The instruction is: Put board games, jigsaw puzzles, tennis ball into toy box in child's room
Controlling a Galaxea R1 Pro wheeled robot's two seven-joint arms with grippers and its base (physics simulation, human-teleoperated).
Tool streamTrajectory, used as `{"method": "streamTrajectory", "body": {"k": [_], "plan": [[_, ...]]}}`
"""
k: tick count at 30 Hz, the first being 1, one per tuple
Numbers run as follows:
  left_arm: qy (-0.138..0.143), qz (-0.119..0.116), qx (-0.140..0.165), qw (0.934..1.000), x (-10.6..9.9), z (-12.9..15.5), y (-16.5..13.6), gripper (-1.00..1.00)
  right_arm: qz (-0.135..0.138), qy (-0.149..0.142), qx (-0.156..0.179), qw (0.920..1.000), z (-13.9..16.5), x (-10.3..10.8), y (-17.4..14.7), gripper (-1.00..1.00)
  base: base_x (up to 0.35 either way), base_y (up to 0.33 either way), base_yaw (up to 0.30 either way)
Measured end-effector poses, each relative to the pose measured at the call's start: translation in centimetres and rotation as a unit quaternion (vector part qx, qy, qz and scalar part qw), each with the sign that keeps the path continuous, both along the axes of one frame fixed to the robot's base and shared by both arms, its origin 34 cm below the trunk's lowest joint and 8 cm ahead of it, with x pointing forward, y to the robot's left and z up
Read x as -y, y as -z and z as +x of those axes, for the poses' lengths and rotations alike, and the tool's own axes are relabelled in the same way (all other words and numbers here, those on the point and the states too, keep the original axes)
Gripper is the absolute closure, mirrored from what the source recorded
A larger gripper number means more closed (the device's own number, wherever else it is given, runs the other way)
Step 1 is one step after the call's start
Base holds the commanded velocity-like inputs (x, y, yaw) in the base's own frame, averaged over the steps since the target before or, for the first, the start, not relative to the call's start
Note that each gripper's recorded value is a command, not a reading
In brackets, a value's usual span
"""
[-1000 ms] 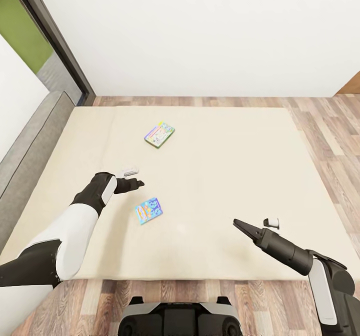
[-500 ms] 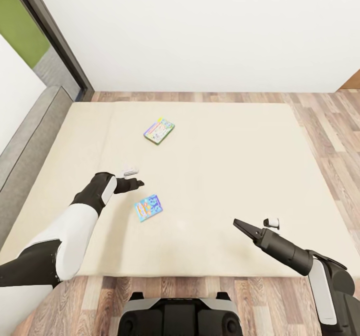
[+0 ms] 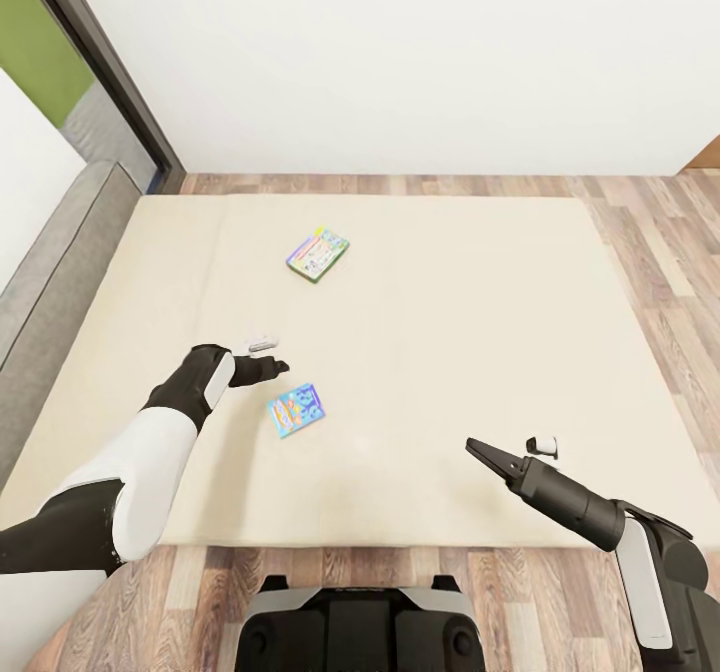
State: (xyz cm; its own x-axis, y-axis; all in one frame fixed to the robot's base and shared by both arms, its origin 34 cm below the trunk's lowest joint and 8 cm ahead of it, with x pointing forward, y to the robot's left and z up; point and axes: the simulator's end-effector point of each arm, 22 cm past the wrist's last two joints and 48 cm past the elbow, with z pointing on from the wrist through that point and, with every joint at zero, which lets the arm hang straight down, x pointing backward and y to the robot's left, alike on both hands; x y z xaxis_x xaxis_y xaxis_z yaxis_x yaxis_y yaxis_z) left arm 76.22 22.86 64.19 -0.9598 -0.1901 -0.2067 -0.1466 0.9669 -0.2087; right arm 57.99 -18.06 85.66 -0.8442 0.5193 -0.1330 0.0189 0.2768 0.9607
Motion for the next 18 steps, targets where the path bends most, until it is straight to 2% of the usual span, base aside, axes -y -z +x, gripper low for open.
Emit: {"method": "streamTrajectory", "body": {"k": [8,18], "plan": [[-0.002,0.003,0.011,0.9999,-0.1,0.2,0.7,-1.00,0.000,0.000,-0.006,1.0000,-0.2,0.0,0.6,-1.00,0.000,0.000,0.000],[-0.001,0.005,0.004,1.0000,-0.2,-0.4,1.9,-1.00,0.000,-0.001,-0.014,0.9999,-0.4,-0.1,1.4,-1.00,0.000,0.000,0.000]]}}
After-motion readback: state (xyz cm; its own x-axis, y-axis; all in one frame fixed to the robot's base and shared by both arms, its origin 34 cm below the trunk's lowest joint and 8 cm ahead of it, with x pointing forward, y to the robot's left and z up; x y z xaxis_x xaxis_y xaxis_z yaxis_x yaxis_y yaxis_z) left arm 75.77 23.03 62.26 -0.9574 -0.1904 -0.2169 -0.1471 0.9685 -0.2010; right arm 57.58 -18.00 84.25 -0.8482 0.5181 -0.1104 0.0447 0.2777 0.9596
